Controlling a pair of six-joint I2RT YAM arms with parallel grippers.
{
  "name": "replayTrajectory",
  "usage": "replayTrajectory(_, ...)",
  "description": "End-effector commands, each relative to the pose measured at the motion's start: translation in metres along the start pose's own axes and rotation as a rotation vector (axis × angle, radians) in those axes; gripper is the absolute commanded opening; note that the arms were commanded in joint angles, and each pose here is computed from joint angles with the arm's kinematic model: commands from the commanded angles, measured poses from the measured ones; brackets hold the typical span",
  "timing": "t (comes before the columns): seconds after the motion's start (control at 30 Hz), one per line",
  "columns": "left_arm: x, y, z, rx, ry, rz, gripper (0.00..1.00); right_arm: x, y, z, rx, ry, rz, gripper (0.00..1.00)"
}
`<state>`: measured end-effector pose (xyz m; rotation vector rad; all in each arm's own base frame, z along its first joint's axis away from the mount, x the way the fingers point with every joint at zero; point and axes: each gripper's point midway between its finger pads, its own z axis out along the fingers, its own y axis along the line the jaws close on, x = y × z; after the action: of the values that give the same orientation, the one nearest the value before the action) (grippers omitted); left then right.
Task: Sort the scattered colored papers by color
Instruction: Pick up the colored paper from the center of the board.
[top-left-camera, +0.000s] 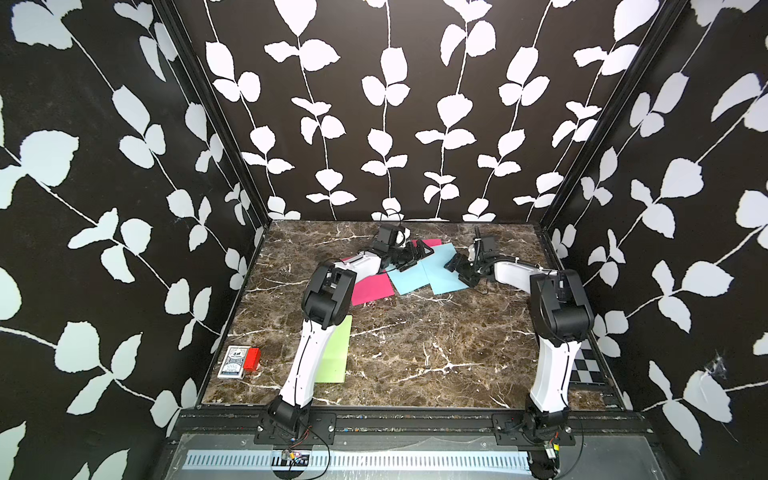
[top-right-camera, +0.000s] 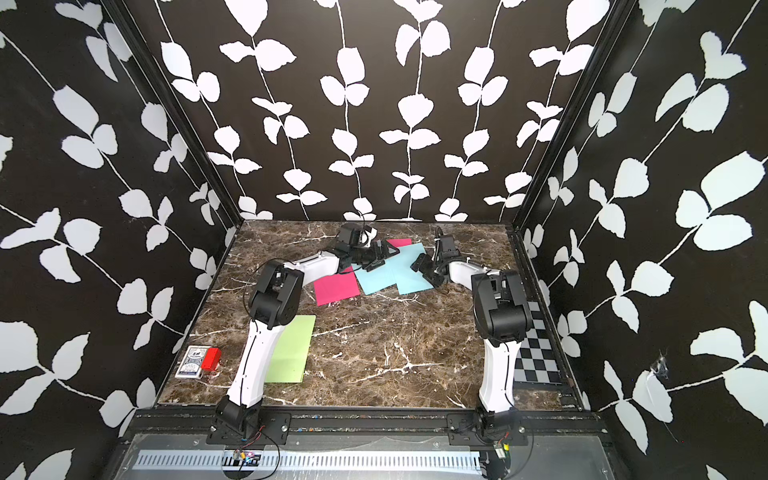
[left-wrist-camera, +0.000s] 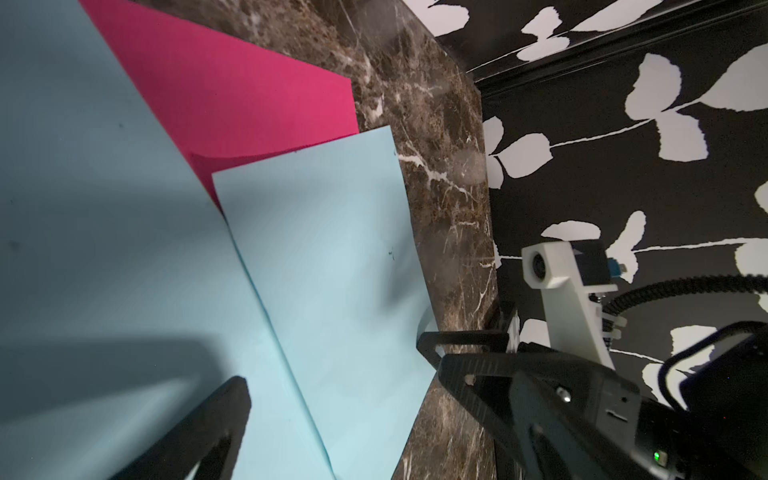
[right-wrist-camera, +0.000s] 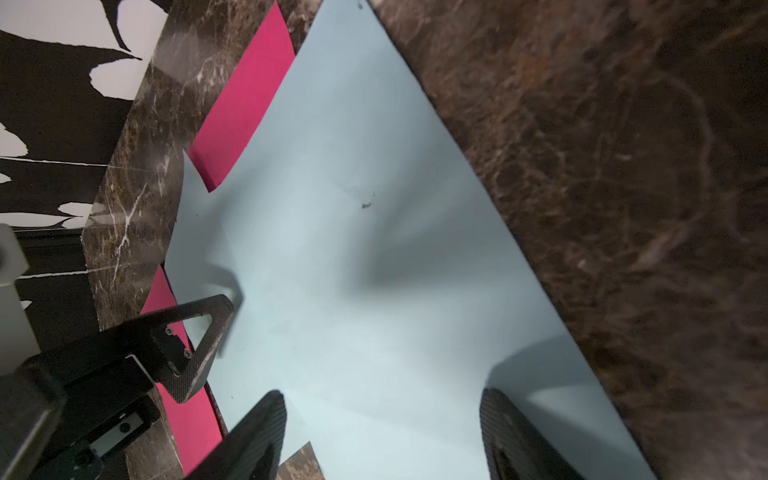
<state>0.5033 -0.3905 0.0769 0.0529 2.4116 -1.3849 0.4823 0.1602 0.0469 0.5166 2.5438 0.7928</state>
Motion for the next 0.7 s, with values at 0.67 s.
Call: replayTrajectory(0.67,0.009,-0.013,0.028,0.07,0.028,-0.068,0.97,0.026,-0.023,0.021,-0.007,0.079,0.052,0.74)
